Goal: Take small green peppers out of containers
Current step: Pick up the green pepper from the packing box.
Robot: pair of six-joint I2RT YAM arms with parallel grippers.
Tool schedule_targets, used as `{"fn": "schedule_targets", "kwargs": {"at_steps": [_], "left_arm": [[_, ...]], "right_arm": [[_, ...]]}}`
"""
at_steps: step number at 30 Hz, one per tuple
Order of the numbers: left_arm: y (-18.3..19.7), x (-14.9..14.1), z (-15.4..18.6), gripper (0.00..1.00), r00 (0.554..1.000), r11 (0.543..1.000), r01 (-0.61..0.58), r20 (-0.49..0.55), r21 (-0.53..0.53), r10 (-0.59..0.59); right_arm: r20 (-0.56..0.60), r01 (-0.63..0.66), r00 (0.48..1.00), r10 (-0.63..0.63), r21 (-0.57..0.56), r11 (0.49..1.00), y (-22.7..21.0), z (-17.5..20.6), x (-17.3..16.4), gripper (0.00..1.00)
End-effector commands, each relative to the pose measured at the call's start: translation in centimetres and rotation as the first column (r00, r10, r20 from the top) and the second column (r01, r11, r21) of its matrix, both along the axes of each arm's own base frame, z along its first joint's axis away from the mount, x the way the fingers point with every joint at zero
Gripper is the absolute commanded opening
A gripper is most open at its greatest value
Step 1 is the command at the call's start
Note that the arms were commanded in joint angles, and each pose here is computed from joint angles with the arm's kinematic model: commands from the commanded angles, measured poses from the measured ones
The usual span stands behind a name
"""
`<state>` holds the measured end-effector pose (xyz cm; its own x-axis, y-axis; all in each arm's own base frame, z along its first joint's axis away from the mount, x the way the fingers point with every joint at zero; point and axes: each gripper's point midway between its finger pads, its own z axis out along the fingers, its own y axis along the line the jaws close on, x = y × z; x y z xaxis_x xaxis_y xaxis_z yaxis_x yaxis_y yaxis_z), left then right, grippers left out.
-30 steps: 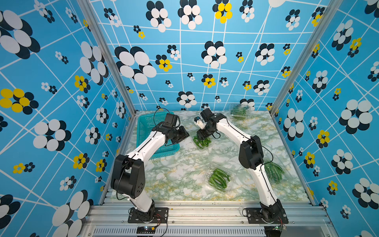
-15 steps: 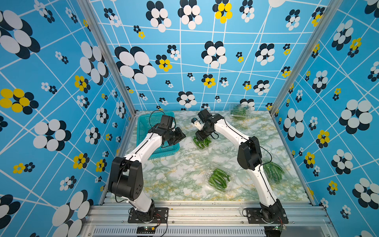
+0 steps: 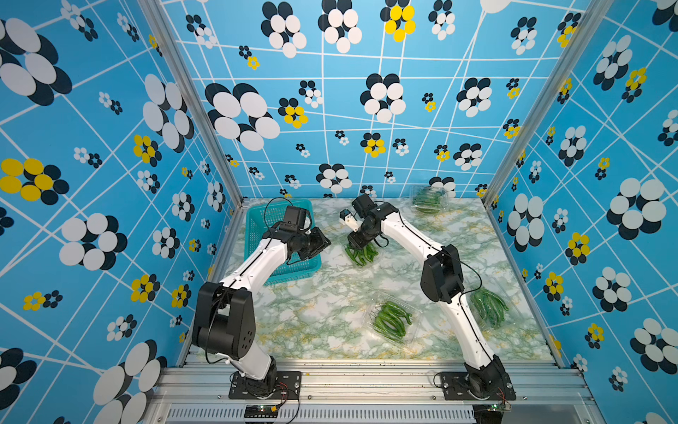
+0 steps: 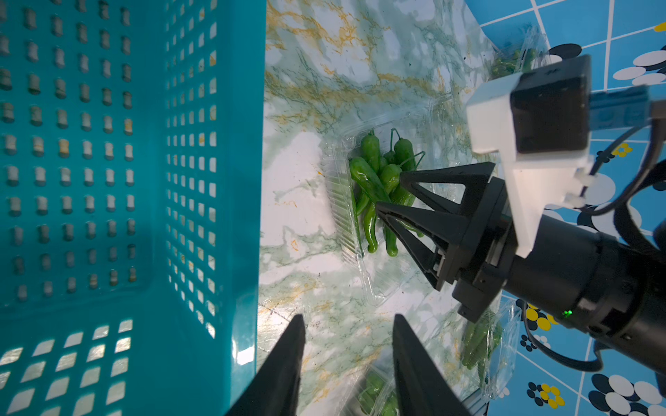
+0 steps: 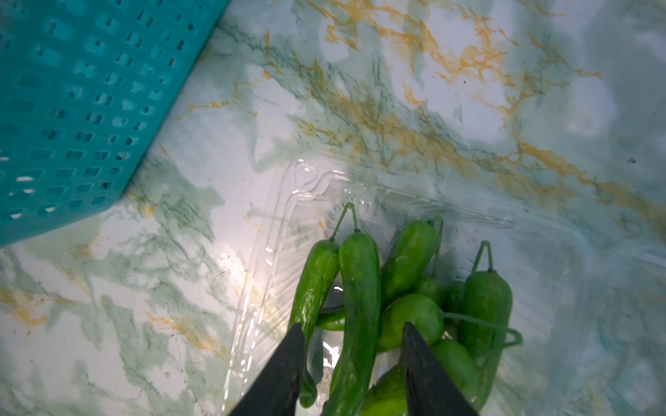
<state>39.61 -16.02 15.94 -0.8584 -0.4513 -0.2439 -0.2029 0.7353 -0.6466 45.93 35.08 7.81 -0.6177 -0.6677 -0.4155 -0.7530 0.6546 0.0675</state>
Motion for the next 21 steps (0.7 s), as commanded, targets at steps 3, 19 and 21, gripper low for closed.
{"fn": "schedule_targets", "kwargs": {"at_steps": [3, 19, 21], "left_arm": [[0.5, -0.3, 0.7, 0.42, 1.000, 1.000, 0.005, 0.027, -0.019, -0.005], [0.9, -0.3, 0.4, 0.42, 1.000, 0.999, -0.005, 0.027, -0.043, 0.006], [0.9, -0.3, 0.4, 0.42, 1.000, 0.999, -0.006, 0.026, -0.045, 0.007]], "right_arm": [[-0.049, -0.034, 0.998, 0.033, -0.016, 0.999, 0.5, -1.6, -1.0, 0.46], [-0.098, -0.056, 0.994, 0.052, -0.040, 0.998, 0.5, -3.2, -2.1, 0.39], [-0.106, -0.061, 0.993, 0.056, -0.044, 0.997, 0.4, -3.3, -2.4, 0.38]]}}
